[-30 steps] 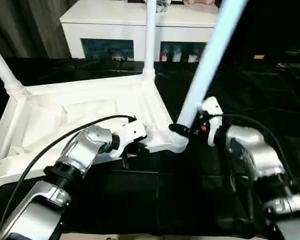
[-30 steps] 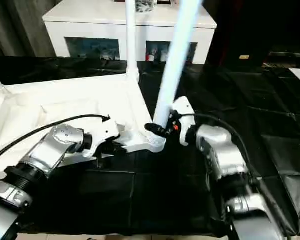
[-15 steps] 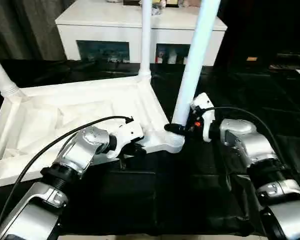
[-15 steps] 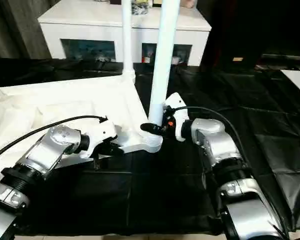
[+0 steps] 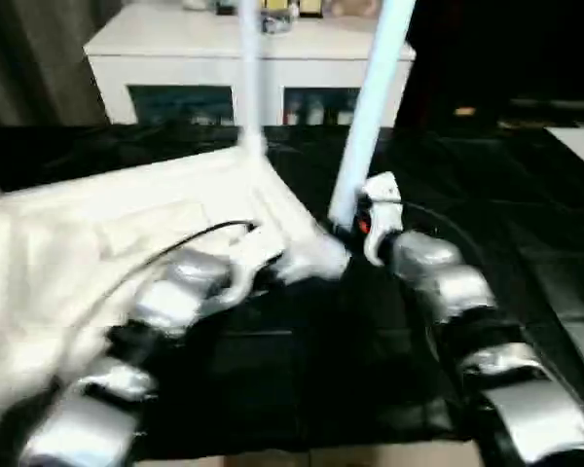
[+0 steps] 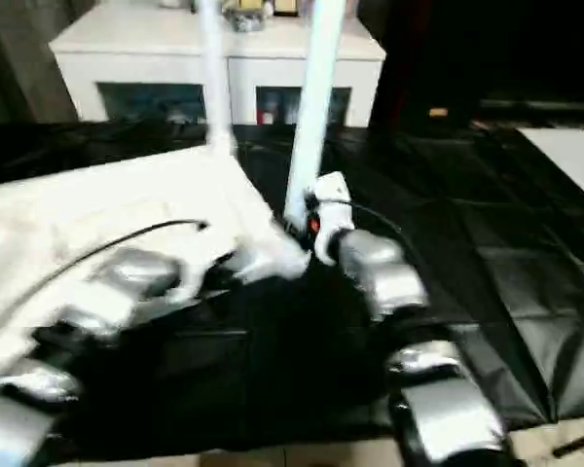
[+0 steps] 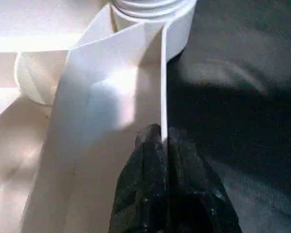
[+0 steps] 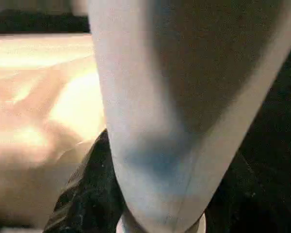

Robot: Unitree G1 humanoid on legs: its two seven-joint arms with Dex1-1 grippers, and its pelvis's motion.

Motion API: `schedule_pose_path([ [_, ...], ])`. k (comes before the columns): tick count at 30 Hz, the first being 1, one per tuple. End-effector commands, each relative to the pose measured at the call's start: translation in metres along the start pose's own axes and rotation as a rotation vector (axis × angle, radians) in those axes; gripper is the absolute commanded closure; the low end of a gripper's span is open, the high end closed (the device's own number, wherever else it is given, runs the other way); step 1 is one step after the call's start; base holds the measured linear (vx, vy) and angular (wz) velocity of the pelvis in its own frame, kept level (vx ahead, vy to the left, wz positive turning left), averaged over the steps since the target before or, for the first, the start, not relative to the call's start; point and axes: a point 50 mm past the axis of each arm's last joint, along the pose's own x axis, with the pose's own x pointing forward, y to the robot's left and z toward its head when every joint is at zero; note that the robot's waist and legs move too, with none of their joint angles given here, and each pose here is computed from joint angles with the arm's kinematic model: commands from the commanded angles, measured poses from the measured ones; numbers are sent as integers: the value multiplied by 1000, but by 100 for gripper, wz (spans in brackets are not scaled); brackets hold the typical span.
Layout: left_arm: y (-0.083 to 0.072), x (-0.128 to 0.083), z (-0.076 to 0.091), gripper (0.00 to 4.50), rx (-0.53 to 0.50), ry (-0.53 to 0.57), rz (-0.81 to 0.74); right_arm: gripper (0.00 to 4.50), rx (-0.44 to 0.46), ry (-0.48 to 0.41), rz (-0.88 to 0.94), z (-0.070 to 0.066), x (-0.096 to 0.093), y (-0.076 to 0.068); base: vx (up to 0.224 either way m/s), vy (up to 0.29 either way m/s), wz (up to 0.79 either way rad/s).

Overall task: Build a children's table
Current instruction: Rotate leg to tighten

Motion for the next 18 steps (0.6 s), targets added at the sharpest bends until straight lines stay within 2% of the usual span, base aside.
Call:
schedule_pose_path([
  [1,-7,8,10,450,-88,-44,35,265,73,284,-275,-70,-18,-27,0,0,0],
  [3,-11,11,13,450,-95,-47,36,265,80,286,-285,-70,-17,-24,0,0,0],
  [4,-29,24,30,450,-113,-78,23,265,90,288,-321,-69,-9,-13,0,0,0],
  [7,-47,32,52,450,-146,-128,4,265,97,293,-367,-68,-4,-6,0,0,0],
  [12,-51,32,58,450,-144,-128,11,265,75,303,-403,-68,-3,-6,0,0,0],
  [18,-42,28,49,450,-119,-98,58,265,41,289,-398,-63,1,-4,0,0,0],
])
